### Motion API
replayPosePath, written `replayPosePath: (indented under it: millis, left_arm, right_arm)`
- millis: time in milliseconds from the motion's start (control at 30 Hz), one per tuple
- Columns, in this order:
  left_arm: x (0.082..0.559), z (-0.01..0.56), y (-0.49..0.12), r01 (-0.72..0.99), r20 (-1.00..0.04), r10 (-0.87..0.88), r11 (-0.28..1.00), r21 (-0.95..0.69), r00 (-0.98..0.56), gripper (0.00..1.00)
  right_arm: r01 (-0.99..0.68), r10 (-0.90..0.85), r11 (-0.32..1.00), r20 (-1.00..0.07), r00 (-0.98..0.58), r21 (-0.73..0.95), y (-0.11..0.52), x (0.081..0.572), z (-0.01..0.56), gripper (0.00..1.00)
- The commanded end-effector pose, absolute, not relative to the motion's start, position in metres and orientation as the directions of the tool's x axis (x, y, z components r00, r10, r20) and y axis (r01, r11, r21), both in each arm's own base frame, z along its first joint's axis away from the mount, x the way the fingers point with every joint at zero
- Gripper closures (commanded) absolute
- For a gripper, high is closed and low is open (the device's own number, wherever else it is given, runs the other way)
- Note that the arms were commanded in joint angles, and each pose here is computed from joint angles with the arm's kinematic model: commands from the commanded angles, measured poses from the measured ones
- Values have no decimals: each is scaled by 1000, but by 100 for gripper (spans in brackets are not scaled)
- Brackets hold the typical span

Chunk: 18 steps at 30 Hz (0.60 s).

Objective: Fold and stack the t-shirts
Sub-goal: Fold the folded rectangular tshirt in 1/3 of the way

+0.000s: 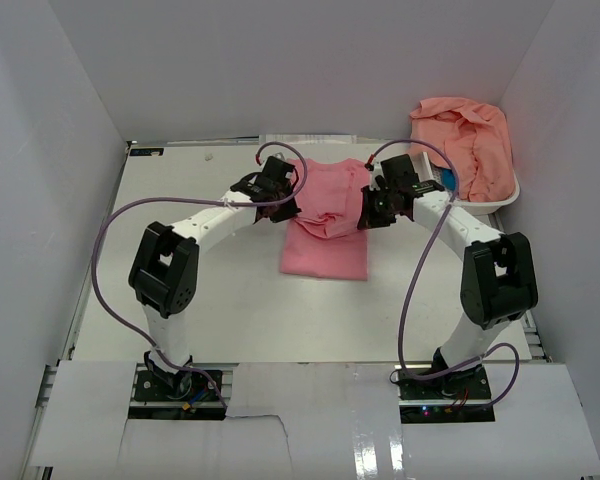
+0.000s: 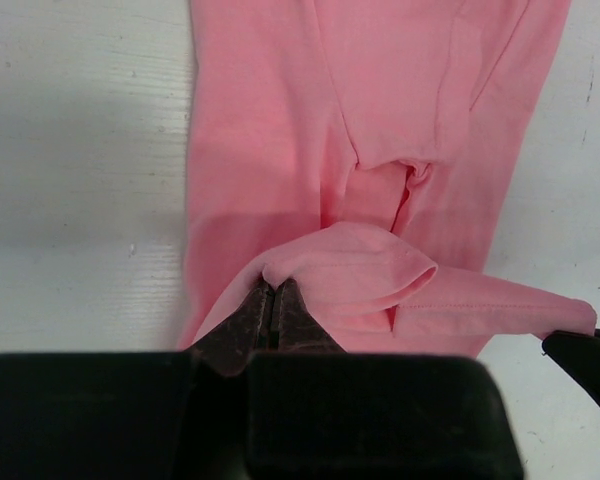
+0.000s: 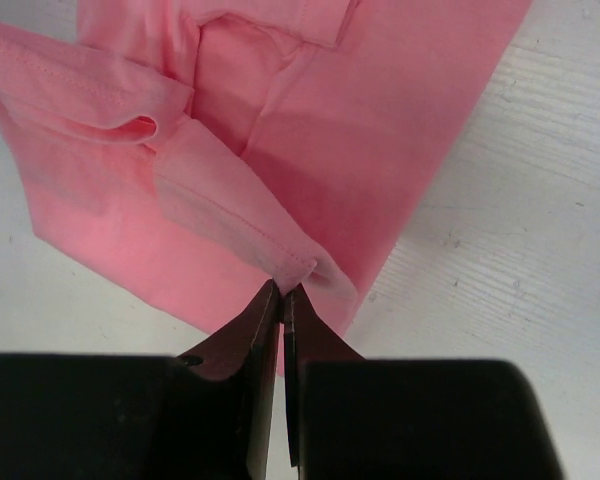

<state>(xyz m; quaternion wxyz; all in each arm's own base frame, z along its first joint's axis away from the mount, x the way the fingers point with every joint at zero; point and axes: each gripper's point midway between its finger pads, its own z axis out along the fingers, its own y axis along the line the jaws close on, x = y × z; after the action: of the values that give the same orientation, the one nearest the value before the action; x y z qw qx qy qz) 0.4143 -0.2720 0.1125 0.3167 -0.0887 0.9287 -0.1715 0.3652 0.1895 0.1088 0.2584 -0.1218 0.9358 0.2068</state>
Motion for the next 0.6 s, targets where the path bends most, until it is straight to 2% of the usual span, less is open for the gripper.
replayPosePath:
  millis: [0,567]
  left_arm:
    - [429,134,-277,-27,-591,-288,912,-410,-753,100]
    - [440,113,-275,-40,-571,-289,913,-407,-769,100]
  right_arm:
    - [-347,-107,885,-588,-802,311,192,387,121,92]
    - [-320,-91,899,-587,-804,299,192,408,106,91]
